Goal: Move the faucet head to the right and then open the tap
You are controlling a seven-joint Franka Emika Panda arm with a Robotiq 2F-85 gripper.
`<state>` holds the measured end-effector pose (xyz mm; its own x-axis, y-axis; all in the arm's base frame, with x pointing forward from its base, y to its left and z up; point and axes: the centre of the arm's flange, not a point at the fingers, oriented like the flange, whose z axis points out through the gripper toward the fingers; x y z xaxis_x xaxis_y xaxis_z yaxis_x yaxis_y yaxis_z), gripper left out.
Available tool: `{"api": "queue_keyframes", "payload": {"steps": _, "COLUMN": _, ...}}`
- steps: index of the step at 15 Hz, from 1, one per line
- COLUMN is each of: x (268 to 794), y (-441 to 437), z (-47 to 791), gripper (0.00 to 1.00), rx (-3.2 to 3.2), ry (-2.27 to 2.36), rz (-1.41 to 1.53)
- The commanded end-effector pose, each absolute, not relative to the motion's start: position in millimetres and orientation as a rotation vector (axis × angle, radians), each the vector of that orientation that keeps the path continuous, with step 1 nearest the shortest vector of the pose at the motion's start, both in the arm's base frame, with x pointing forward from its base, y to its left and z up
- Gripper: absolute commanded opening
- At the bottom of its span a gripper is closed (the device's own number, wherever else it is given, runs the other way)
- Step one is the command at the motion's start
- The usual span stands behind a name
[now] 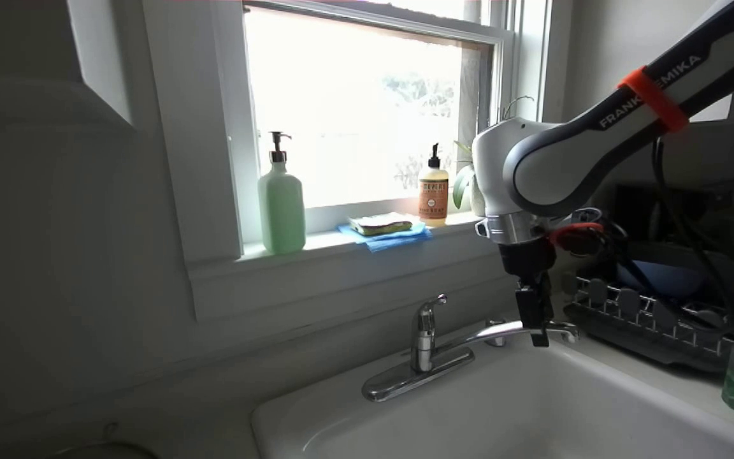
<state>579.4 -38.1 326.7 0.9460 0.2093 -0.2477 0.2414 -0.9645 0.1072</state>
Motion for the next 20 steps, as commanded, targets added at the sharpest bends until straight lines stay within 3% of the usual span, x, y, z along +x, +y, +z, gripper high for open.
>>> {"api": "queue_keyframes", "payload": {"steps": 1, "x": 569, "y": -44, "z": 338, "gripper": 1.0, "rx": 2.964, "ry": 0.387, "rz": -0.321}}
{"api": "queue_keyframes", "payload": {"steps": 10, "x": 562, "y": 26, "z": 387, "gripper": 1.0, "rx": 3.026, "ry": 0.228, "rz": -0.105}}
{"api": "queue_keyframes", "payload": {"steps": 11, "x": 562, "y": 37, "z": 386, "gripper": 0.94, "rx": 3.028, "ry": 0.163, "rz": -0.056}}
{"api": "queue_keyframes", "payload": {"steps": 12, "x": 562, "y": 47, "z": 384, "gripper": 0.72, "rx": 3.033, "ry": 0.1, "rz": -0.004}}
{"api": "queue_keyframes", "payload": {"steps": 14, "x": 564, "y": 64, "z": 377, "gripper": 0.69, "rx": 3.031, "ry": 0.015, "rz": 0.11}}
{"api": "queue_keyframes", "payload": {"steps": 20, "x": 574, "y": 87, "z": 351, "gripper": 0.25, "rx": 2.978, "ry": -0.134, "rz": 0.472}}
